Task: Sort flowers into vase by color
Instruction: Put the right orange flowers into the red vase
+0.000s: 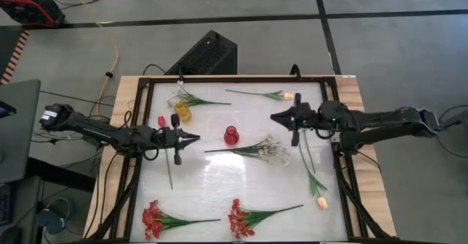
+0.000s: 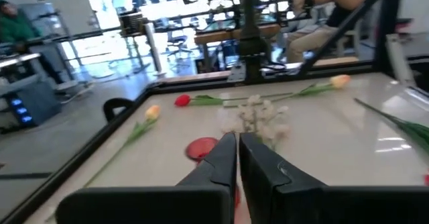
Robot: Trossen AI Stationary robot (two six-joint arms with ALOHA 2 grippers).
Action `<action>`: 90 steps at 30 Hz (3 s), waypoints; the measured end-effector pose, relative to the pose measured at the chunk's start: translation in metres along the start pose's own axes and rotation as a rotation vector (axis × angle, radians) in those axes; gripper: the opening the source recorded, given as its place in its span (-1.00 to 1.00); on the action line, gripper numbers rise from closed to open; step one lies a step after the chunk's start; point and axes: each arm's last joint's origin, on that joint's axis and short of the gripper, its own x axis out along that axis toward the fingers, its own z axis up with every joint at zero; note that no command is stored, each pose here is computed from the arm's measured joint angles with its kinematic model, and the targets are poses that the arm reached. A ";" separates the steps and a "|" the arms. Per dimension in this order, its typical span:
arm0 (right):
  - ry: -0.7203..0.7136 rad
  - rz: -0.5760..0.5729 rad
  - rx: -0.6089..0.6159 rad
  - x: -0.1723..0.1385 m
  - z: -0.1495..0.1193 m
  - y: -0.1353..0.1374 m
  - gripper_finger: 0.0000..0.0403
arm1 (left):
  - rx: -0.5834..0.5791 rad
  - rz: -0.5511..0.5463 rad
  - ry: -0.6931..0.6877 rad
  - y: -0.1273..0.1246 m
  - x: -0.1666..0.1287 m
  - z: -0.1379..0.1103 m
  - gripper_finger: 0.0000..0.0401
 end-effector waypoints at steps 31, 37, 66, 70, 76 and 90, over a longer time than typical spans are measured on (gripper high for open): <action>0.877 0.085 -0.261 0.068 -0.010 0.114 0.03 | 0.130 -0.141 0.157 -0.024 0.039 0.002 -0.11; 0.929 0.099 -0.230 0.072 -0.008 0.138 0.12 | 0.126 -0.192 0.159 -0.028 0.037 0.002 -0.11; 1.303 0.319 -0.022 0.061 -0.085 0.258 0.11 | 0.198 -0.263 0.175 -0.043 0.023 0.006 -0.11; 1.304 0.319 -0.036 0.064 -0.095 0.263 0.11 | 0.197 -0.264 0.175 -0.043 0.023 0.006 -0.11; 1.321 0.313 -0.081 0.068 -0.111 0.266 0.11 | 0.206 -0.270 0.202 -0.043 0.022 0.003 -0.11; 1.299 0.293 -0.155 0.070 -0.130 0.273 -0.03 | 0.187 -0.275 0.262 -0.043 0.020 -0.002 -0.11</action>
